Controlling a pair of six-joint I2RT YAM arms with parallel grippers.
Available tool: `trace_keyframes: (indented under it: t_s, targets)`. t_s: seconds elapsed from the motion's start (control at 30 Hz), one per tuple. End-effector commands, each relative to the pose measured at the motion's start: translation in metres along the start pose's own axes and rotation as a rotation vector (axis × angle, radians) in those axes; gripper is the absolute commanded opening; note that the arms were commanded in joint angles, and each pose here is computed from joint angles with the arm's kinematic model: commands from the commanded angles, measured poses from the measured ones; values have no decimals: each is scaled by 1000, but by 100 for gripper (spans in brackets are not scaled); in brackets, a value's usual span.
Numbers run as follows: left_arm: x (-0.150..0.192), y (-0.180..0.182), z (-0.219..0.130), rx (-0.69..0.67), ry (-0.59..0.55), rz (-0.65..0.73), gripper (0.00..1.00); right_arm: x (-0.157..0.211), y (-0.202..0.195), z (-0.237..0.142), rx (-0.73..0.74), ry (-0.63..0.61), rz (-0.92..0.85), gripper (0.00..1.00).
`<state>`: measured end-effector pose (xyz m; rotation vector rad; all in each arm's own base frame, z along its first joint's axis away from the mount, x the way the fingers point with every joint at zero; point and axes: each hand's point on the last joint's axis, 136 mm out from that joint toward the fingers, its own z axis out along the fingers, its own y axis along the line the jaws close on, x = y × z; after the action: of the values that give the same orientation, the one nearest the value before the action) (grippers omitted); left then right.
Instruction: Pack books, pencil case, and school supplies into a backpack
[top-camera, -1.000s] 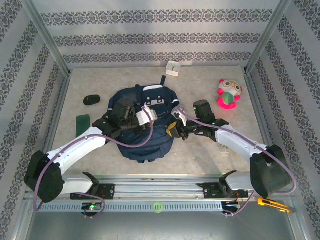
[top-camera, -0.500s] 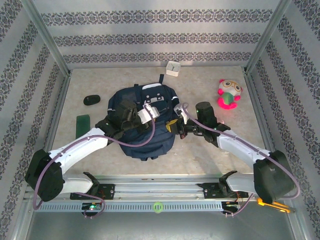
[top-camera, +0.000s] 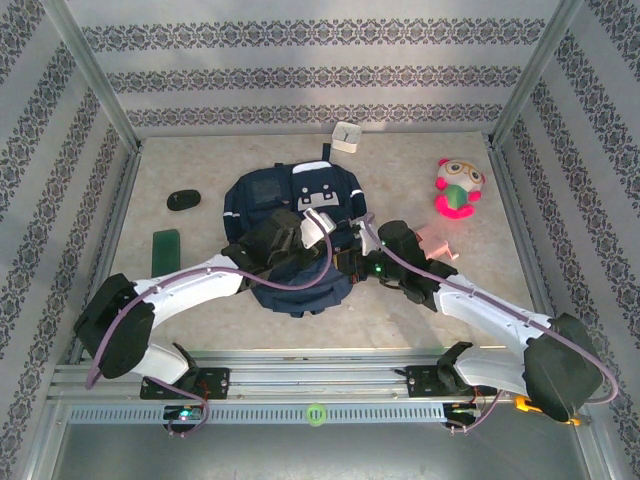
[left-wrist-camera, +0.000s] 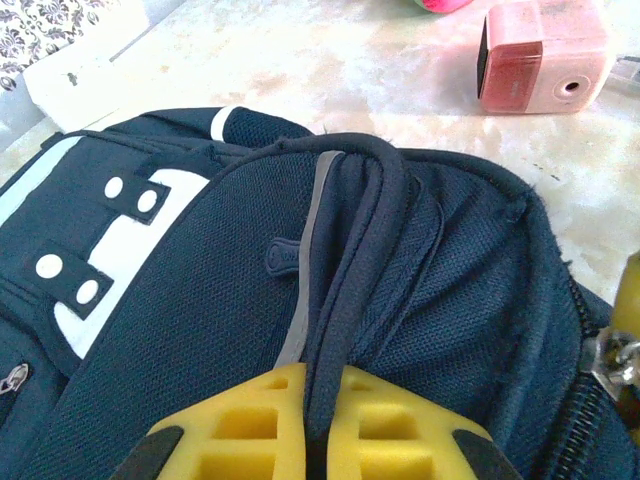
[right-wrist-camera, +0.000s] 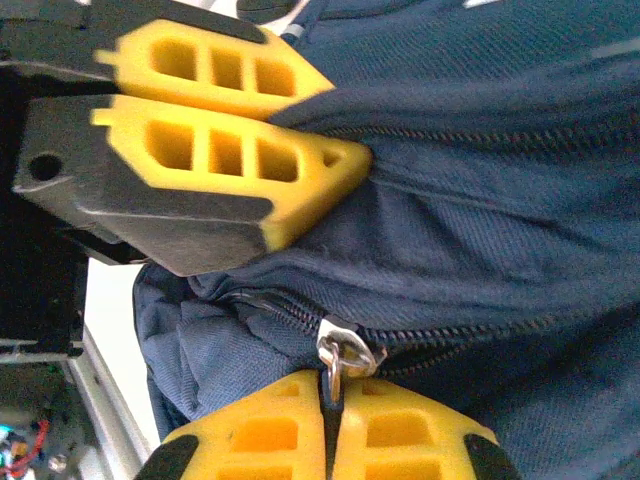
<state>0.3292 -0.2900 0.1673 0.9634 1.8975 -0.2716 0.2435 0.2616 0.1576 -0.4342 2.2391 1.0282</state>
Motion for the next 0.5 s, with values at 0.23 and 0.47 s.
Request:
trace_keyframes:
  t_s: [0.23,0.47]
  targets:
    - [-56,21,-37,-45,-212,196,0,15,44,-36,-175,151,92,21]
    - [-55,-4,-68,199,-338,310,0,-19,18,-61,-147,28,271,62]
